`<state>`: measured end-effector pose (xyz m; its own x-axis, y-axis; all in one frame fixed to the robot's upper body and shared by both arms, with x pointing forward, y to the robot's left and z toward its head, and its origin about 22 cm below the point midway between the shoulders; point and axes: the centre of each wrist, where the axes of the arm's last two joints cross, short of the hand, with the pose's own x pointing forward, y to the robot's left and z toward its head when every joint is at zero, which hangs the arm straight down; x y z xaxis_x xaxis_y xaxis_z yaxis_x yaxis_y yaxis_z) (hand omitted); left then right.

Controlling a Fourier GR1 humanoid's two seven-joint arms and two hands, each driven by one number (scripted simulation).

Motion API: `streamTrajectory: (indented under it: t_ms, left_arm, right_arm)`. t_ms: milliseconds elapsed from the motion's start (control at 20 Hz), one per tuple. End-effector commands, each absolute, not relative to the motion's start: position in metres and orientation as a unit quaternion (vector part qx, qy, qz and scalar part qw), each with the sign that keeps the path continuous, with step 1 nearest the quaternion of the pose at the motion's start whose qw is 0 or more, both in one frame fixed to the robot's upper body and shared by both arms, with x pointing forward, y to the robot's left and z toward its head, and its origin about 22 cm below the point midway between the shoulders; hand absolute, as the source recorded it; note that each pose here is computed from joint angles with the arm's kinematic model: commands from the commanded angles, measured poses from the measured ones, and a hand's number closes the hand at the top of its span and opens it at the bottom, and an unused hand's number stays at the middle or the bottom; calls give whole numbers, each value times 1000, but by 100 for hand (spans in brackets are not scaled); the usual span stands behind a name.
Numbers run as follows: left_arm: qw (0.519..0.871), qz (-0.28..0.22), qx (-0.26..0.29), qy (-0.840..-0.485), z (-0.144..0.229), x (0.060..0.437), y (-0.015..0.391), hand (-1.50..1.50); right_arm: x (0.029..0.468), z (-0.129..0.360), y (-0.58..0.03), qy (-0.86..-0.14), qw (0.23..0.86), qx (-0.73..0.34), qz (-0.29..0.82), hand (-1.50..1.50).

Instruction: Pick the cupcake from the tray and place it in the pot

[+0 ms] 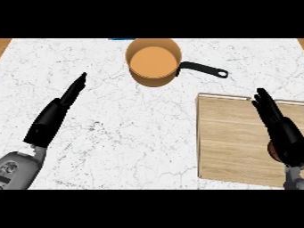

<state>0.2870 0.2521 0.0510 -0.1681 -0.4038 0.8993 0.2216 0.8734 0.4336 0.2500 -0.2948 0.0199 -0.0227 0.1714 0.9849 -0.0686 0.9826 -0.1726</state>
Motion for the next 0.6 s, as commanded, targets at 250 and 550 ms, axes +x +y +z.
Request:
streamTrajectory:
  t_ms: [250,550]
  left_arm:
    - [737,-104,260,-615,22,270,346,0]
    - [805,-42,250,-536,5,254,343,0]
  right_arm:
    - [255,74,-304,-718,635,39,280,150]
    - [215,63,-325,-817,488,-226,208,-150]
